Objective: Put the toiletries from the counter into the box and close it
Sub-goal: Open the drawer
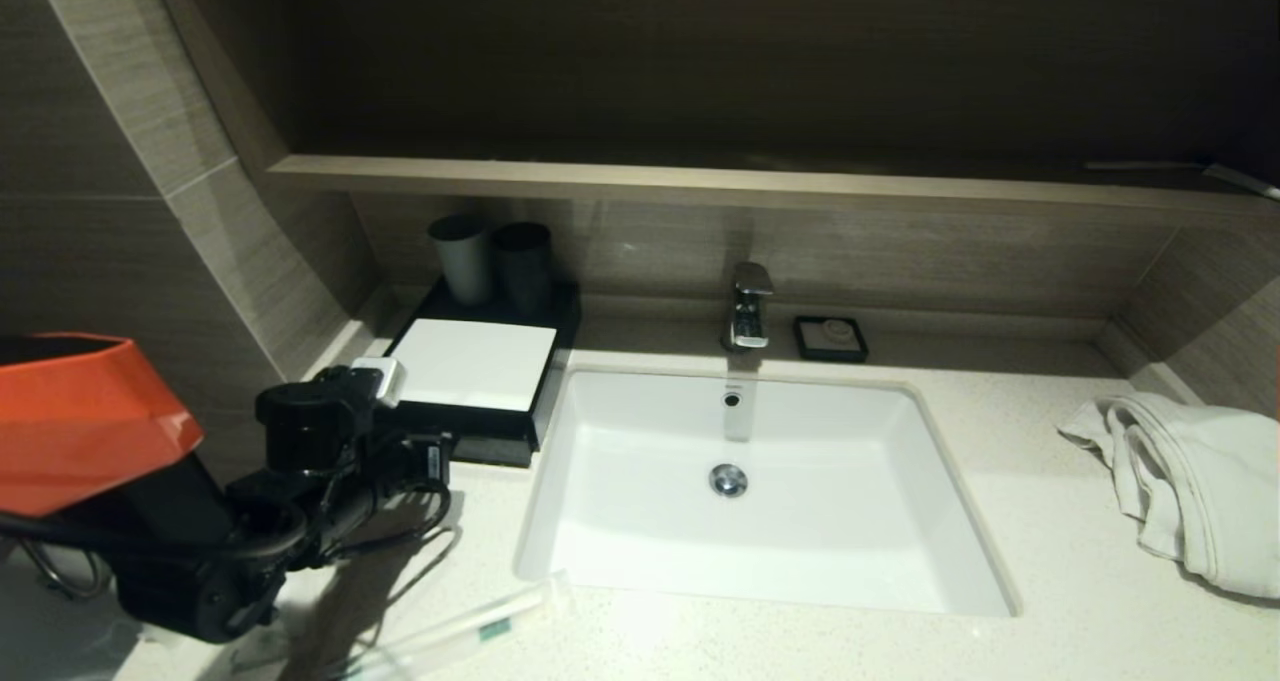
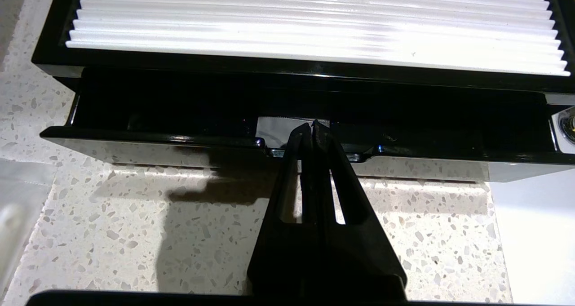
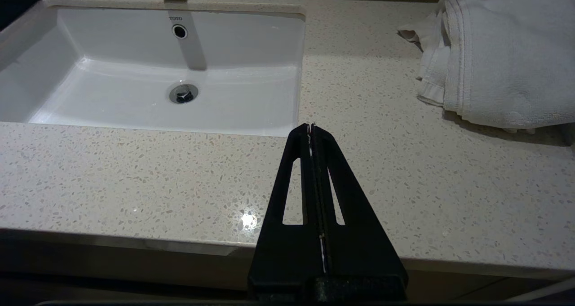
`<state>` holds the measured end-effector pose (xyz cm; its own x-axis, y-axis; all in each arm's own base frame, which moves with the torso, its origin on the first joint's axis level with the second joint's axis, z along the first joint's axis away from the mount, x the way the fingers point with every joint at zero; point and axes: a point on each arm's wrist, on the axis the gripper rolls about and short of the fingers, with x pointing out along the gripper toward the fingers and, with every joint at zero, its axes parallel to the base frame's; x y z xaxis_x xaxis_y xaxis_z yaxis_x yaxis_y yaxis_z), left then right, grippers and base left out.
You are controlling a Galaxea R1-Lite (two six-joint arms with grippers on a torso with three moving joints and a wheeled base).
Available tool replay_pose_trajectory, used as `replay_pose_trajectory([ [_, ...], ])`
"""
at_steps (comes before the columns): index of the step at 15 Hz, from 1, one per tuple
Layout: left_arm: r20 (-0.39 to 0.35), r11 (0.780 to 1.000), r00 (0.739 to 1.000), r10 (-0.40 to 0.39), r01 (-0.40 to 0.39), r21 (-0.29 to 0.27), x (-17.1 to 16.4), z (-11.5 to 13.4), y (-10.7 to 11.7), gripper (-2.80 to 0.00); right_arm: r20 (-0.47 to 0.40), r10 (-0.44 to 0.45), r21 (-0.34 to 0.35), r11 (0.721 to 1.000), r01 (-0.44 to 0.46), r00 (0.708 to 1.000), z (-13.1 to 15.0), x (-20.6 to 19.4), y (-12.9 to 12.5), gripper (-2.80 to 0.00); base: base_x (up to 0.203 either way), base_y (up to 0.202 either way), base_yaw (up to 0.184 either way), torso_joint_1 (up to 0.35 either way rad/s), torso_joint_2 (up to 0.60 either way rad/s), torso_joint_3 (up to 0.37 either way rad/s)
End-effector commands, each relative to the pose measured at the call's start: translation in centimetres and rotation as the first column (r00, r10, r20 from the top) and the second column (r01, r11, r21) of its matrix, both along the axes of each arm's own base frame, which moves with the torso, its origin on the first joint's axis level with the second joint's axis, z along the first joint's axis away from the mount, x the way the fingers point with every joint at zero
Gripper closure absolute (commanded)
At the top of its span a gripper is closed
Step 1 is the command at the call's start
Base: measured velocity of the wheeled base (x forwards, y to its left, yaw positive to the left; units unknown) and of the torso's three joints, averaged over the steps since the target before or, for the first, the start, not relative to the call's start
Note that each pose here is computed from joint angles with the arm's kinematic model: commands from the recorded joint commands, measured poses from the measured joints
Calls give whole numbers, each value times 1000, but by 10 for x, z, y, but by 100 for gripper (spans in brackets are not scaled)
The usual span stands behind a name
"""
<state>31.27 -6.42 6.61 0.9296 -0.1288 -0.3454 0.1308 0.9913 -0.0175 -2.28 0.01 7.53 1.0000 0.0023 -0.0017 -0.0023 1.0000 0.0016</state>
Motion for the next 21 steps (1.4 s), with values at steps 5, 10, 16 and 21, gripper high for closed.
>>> replay_pose_trajectory([
  [5, 13, 1000, 1000, 3, -3, -4, 6, 0, -1, 0, 0, 1, 0, 1000, -1, 1000, 0, 0, 0, 0, 0, 0, 0, 0, 0, 0],
  [10, 14, 1000, 1000, 3, -3, -4, 8, -1, -2, 0, 0, 1, 0, 1000, -1, 1000, 0, 0, 0, 0, 0, 0, 0, 0, 0, 0],
  [16, 18, 1000, 1000, 3, -3, -5, 13, -2, -3, 0, 0, 1, 0, 1000, -1, 1000, 0, 0, 0, 0, 0, 0, 0, 0, 0, 0],
  [21, 22, 1000, 1000, 3, -3, -5, 17, -3, -3, 0, 0, 1, 0, 1000, -1, 1000, 0, 0, 0, 0, 0, 0, 0, 0, 0, 0],
])
